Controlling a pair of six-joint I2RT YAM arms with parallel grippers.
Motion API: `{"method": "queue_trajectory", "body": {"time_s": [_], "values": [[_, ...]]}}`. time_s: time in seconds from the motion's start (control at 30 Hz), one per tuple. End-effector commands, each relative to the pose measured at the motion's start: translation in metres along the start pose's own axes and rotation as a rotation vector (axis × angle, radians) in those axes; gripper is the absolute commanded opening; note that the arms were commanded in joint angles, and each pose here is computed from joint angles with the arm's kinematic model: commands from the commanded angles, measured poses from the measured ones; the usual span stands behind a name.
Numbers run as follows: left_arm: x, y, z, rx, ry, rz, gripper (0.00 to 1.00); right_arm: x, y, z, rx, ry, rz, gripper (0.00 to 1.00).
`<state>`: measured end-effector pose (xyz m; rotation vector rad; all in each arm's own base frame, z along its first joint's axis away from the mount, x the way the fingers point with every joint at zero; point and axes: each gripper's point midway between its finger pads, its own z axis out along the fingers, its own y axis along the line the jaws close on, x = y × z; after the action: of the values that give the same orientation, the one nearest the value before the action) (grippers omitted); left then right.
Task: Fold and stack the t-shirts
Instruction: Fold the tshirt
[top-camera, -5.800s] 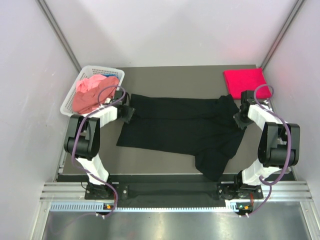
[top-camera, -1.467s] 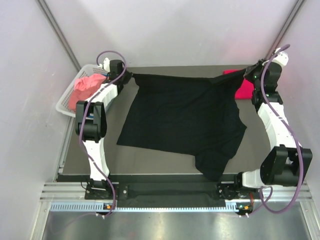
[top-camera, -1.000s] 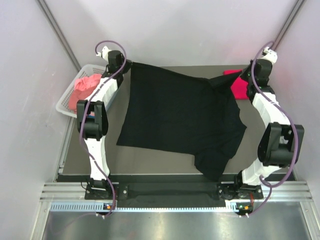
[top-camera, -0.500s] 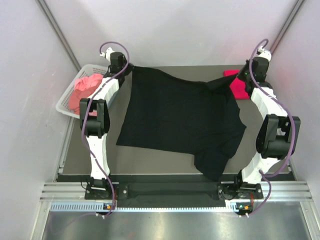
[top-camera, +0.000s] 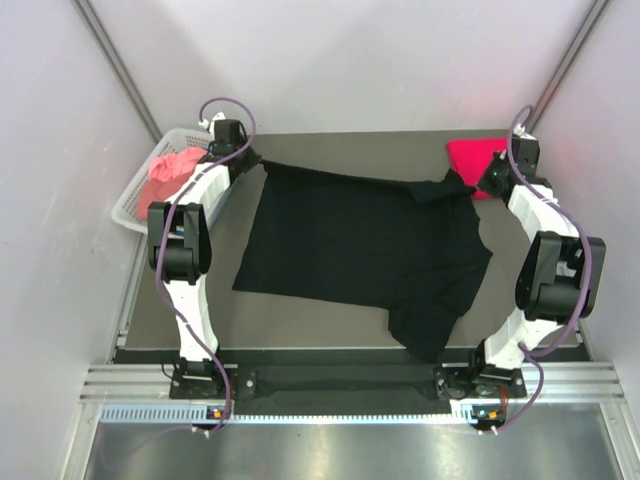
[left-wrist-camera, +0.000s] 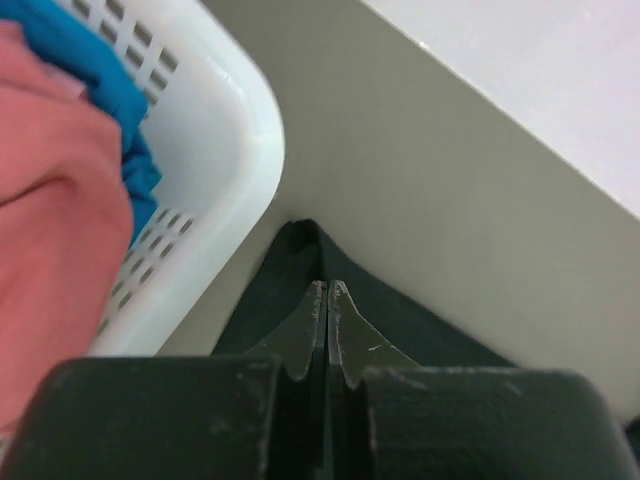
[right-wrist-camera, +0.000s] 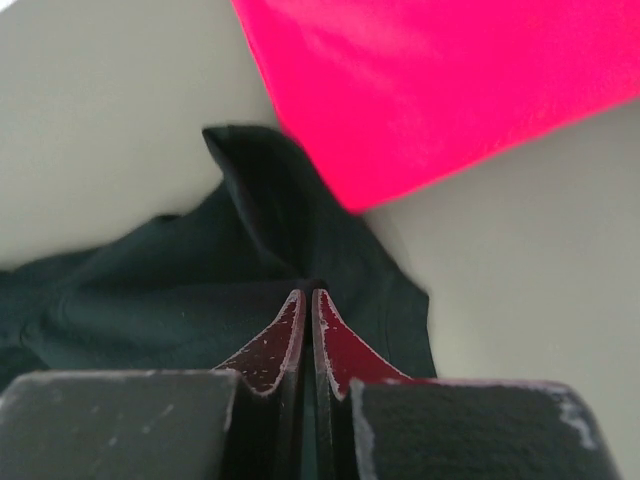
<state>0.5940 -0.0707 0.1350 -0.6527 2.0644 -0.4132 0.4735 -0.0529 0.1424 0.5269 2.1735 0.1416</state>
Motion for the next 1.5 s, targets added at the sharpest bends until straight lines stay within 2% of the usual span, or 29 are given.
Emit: {"method": "queue_trajectory", "body": {"time_s": [0.0,0.2,0.47,0.7,1.1,1.47], "values": [[-0.014,-0.004,-0.027,0.007,-0.012,0.044,0.00,-0.010,-0.005,-0.029,0.006,-0.014,-0.010,0.00],[0.012,0.017,-0.041,-0.047,0.064,0.055,0.00,0.022,-0.036,-0.031,0.074,0.054,0.020,0.00],[0.036,0.038,-0.055,-0.105,0.129,0.085,0.00,0.050,-0.044,-0.032,0.089,0.120,0.029,0.00],[0.069,0.059,-0.056,-0.175,0.237,0.112,0.00,0.074,-0.053,-0.028,0.115,0.169,0.045,0.00],[0.082,0.072,-0.059,-0.240,0.253,0.152,0.00,0.092,-0.058,-0.023,0.129,0.206,0.069,0.00],[0.082,0.081,-0.063,-0.289,0.253,0.171,0.00,0.089,-0.047,-0.039,0.099,0.211,0.123,0.00]]}}
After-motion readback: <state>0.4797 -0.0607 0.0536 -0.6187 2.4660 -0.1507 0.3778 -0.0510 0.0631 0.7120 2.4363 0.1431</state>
